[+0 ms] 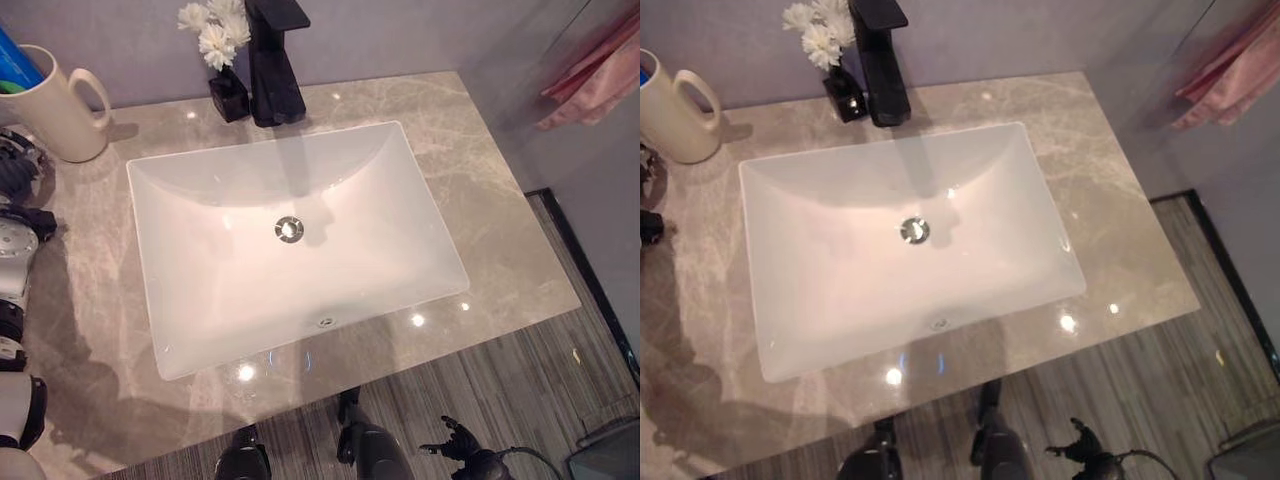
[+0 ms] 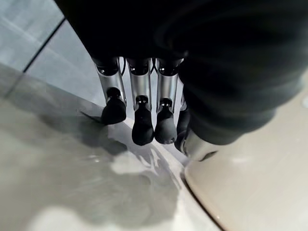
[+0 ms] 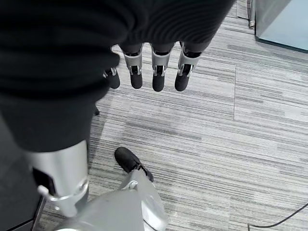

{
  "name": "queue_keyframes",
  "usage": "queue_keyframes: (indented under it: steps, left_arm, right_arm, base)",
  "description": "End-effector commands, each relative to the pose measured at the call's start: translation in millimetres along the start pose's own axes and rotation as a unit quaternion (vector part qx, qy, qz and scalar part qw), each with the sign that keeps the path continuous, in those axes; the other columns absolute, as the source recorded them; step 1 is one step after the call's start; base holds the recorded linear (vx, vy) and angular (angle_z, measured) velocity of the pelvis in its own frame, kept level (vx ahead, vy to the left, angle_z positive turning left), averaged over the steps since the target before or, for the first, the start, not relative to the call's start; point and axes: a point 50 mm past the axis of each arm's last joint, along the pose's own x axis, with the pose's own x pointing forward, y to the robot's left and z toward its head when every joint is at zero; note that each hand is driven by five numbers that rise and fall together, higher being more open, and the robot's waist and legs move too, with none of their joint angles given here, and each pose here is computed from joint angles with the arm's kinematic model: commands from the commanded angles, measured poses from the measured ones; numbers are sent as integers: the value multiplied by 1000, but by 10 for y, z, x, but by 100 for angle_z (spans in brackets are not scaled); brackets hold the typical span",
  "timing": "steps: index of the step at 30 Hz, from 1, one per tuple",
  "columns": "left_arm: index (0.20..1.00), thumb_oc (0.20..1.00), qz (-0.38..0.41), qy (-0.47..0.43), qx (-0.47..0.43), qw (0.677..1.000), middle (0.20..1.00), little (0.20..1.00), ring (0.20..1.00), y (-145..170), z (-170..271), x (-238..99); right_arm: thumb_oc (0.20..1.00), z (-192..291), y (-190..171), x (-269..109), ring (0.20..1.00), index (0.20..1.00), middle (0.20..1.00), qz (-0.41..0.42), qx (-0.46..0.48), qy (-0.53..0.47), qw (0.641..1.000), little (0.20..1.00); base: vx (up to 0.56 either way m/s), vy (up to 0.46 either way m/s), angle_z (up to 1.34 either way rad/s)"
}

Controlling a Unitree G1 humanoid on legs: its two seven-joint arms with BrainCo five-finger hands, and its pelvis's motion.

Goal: Put brush and paste in cup on sink, flatten towel.

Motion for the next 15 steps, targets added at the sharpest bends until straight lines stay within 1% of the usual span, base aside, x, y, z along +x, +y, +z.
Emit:
queue_keyframes:
  steps: [1,9,11,13,15]
  left_arm:
    - [200,200,39,-10,31,999,200,200,200,189,89,112]
    - [200,200,15,-44,31,998,200,200,200,-7,248,111]
    - [200,200,0,-56,31,998,200,200,200,-122,295,87]
    - [200,200,-5,-61,32,998,200,200,200,-159,315,82]
    - [200,200,-19,-77,25,997,200,200,200,-310,415,63]
  right_arm:
    - [1000,151,-112,49,1000,1000,1000,-17,9,-24,1000,1000]
    - [1000,311,-73,71,1000,1000,1000,-12,8,-54,998,1000]
    - [1000,350,-60,73,1000,1000,1000,-10,7,-64,998,1000]
    - [1000,364,-61,73,1000,1000,1000,-9,7,-67,998,1000]
    - [1000,409,-58,73,1000,1000,1000,-10,7,-77,997,1000]
  base:
    - [0,0,0]
    - [0,0,0]
    - [0,0,0]
    - [0,0,0]
    - [0,0,0]
